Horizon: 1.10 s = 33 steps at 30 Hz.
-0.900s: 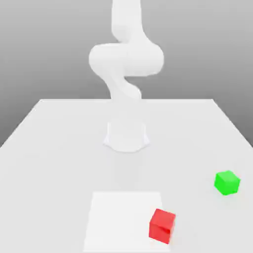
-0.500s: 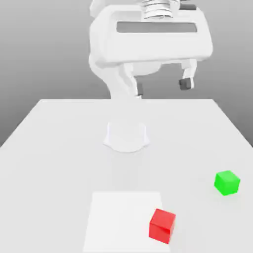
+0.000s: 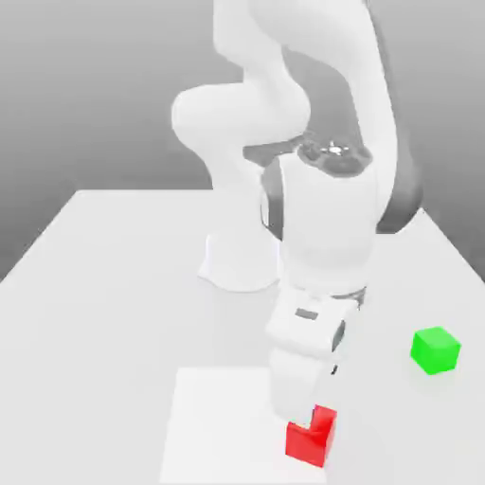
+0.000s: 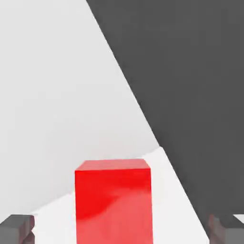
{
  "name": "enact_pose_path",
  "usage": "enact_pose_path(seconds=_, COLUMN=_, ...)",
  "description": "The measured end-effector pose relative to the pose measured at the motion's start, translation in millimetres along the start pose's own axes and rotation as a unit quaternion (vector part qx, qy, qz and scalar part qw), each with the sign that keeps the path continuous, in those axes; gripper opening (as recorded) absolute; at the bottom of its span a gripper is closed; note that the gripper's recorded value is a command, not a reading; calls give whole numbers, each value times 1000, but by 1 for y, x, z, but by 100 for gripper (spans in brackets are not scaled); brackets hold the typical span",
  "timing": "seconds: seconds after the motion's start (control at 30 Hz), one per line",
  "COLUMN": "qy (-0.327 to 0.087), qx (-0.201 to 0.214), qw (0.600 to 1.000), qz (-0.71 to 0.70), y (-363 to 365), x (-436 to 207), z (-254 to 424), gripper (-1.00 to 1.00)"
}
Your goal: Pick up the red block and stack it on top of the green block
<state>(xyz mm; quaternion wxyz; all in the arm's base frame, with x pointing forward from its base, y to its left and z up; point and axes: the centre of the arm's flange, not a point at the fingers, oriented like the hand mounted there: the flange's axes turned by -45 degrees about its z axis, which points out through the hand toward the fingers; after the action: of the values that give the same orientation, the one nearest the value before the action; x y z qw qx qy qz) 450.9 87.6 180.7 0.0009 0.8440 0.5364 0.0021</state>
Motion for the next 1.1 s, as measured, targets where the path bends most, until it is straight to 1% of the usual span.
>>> enact_pose_path(seconds=0.07, qy=-1, qx=1, qw=1000, qz=-1, y=-1, x=-1, z=25, gripper=0)
enact_pose_path(seconds=0.1, qy=-1, qx=1, qw=1000, qz=-1, y=-2, x=-1, z=33, gripper=-100)
enact_pose_path(seconds=0.3, qy=-2, qx=3, qw=1000, qz=-1, y=-2, x=-2, z=37, gripper=-100)
enact_pose_path(seconds=0.5, qy=-1, qx=3, qw=1000, qz=-3, y=-3, x=0, z=-21, gripper=-100)
enact_pose_path(seconds=0.57, qy=1, qx=8, qw=999, qz=-46, y=-32, x=26, z=-31, gripper=-100)
enact_pose_path(seconds=0.67, qy=4, qx=14, qw=990, qz=-141, y=-100, x=74, z=-42, gripper=-100)
enact_pose_path(seconds=0.77, qy=3, qx=13, qw=968, qz=-249, y=-184, x=112, z=-53, gripper=-100)
enact_pose_path(seconds=0.87, qy=0, qx=6, qw=940, qz=-340, y=-258, x=128, z=-62, gripper=-100)
enact_pose_path(seconds=0.93, qy=-1, qx=4, qw=930, qz=-368, y=-281, x=132, z=-49, gripper=-100)
enact_pose_path(seconds=1.03, qy=-1, qx=3, qw=940, qz=-342, y=-259, x=126, z=-17, gripper=-100)
enact_pose_path(seconds=1.07, qy=-1, qx=3, qw=940, qz=-341, y=-258, x=125, z=-7, gripper=100)
enact_pose_path(seconds=1.1, qy=-1, qx=3, qw=940, qz=-341, y=-258, x=125, z=-7, gripper=100)
